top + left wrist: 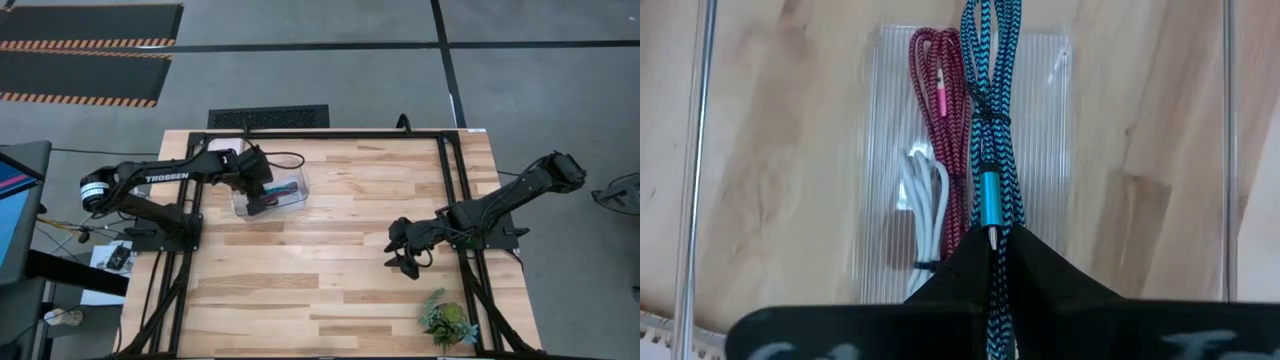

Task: Pick and place USB-C Cables
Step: Put the blue usb cable into the transparent bin

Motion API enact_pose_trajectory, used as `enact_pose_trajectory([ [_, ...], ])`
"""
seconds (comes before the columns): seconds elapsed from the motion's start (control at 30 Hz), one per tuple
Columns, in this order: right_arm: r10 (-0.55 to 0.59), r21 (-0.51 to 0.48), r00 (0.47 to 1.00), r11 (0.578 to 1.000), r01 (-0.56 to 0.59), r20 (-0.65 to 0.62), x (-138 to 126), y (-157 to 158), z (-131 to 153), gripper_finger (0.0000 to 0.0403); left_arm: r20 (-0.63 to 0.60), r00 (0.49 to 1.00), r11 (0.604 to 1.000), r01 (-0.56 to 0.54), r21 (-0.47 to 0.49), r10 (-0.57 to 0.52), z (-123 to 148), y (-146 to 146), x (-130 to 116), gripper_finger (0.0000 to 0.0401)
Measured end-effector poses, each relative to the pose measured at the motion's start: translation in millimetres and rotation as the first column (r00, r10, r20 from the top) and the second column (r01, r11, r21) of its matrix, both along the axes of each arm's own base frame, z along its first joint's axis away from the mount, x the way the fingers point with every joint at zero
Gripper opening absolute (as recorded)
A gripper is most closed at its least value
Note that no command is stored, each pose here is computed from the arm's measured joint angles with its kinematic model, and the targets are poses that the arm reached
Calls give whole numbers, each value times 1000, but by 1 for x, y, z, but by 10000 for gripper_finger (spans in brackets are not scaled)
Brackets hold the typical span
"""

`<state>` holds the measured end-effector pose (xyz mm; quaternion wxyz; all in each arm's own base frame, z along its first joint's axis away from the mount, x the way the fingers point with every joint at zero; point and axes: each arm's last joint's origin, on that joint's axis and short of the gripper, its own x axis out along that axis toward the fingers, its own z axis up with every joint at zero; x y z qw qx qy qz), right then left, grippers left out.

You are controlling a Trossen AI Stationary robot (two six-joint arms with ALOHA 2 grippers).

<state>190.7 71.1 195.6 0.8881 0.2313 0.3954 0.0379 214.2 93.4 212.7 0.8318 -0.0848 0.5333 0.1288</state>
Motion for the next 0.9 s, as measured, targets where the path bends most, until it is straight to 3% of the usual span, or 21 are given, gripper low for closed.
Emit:
enact_pose_trajectory([
  [0.33,5,-5,1000,1000,-5,2,0,0,0,244,75,997,999,-24,-40,27,-10,2,1,0],
  [0.9,5,-5,1000,1000,-5,1,0,0,0,244,52,996,995,-73,-66,77,-27,3,-8,0],
])
